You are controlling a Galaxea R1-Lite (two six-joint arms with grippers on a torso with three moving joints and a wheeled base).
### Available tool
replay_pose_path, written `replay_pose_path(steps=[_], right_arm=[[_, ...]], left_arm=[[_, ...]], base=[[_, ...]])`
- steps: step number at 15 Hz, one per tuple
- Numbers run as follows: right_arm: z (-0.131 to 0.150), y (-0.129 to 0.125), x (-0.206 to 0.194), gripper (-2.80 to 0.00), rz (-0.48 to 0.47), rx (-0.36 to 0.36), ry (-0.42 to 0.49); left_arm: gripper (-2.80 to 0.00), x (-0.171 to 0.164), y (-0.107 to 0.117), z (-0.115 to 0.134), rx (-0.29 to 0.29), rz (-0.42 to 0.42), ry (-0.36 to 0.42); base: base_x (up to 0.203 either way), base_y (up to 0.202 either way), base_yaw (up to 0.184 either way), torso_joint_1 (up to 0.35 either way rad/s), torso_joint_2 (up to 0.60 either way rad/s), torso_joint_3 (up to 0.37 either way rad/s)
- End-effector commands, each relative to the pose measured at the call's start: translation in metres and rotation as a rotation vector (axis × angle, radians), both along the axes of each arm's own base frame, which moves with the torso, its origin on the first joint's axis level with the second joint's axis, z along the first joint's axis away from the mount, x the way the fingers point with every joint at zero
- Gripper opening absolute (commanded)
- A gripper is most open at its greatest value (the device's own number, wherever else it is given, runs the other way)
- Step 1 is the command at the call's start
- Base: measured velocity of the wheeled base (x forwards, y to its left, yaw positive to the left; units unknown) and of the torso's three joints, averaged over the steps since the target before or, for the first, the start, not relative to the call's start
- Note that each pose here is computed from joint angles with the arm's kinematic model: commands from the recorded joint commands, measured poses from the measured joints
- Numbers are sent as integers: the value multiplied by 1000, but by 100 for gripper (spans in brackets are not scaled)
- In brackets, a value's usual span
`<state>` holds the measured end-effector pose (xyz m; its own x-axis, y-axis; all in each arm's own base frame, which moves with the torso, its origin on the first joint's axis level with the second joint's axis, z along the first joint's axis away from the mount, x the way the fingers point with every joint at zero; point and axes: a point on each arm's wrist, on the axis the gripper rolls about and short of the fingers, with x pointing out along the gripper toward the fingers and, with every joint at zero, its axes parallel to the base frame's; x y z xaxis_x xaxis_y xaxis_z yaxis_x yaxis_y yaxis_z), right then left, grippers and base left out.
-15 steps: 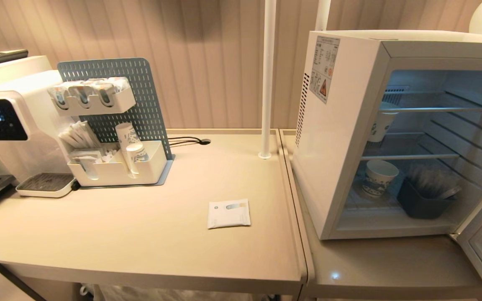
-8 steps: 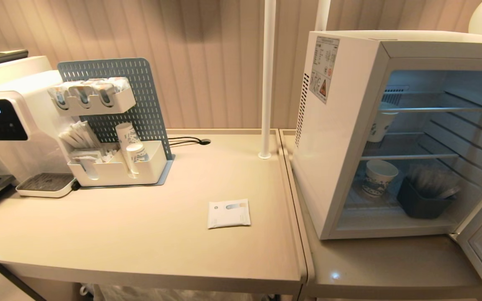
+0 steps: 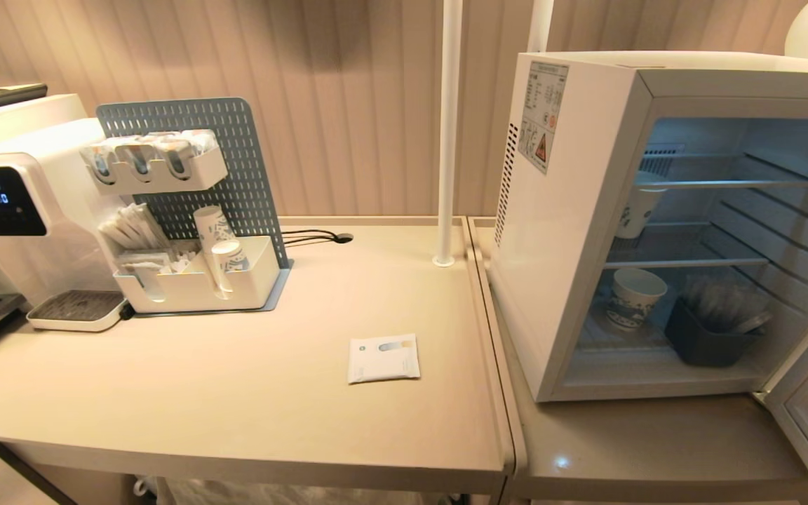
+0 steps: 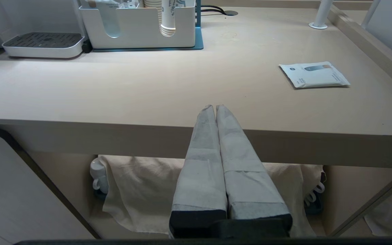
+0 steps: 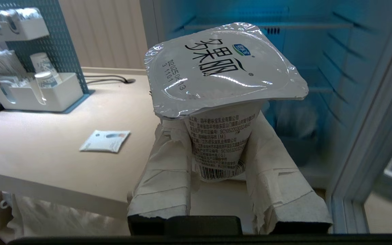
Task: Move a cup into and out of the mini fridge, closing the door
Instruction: Put the yoghurt in the freezer
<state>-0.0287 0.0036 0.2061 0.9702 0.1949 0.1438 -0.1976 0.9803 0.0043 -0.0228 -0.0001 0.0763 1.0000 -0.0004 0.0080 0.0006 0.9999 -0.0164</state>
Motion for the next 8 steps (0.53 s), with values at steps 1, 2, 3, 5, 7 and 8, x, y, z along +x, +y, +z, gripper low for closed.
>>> replay_pose_path(steps=[1, 2, 3, 5, 7, 8], right_arm=[[-16, 1, -12, -280, -20, 15, -17], [-22, 1, -11, -280, -19, 26, 3], [-23, 1, -11, -280, -20, 28, 5], [-20, 1, -12, -280, -29, 31, -2], [-22, 1, -10, -280, -42, 34, 14], [-25, 1, -9, -280, -46, 34, 25]], left_arm=[[-280, 0, 0, 0, 0, 0, 3], [-280, 0, 0, 0, 0, 0, 2], [-280, 0, 0, 0, 0, 0, 3], [-280, 0, 0, 0, 0, 0, 2], [-280, 0, 0, 0, 0, 0, 2], [-280, 0, 0, 0, 0, 0, 1]], base=[[0, 0, 0, 0, 0, 0], [0, 0, 0, 0, 0, 0], [0, 0, 0, 0, 0, 0], [0, 0, 0, 0, 0, 0], [0, 0, 0, 0, 0, 0], [0, 0, 0, 0, 0, 0]])
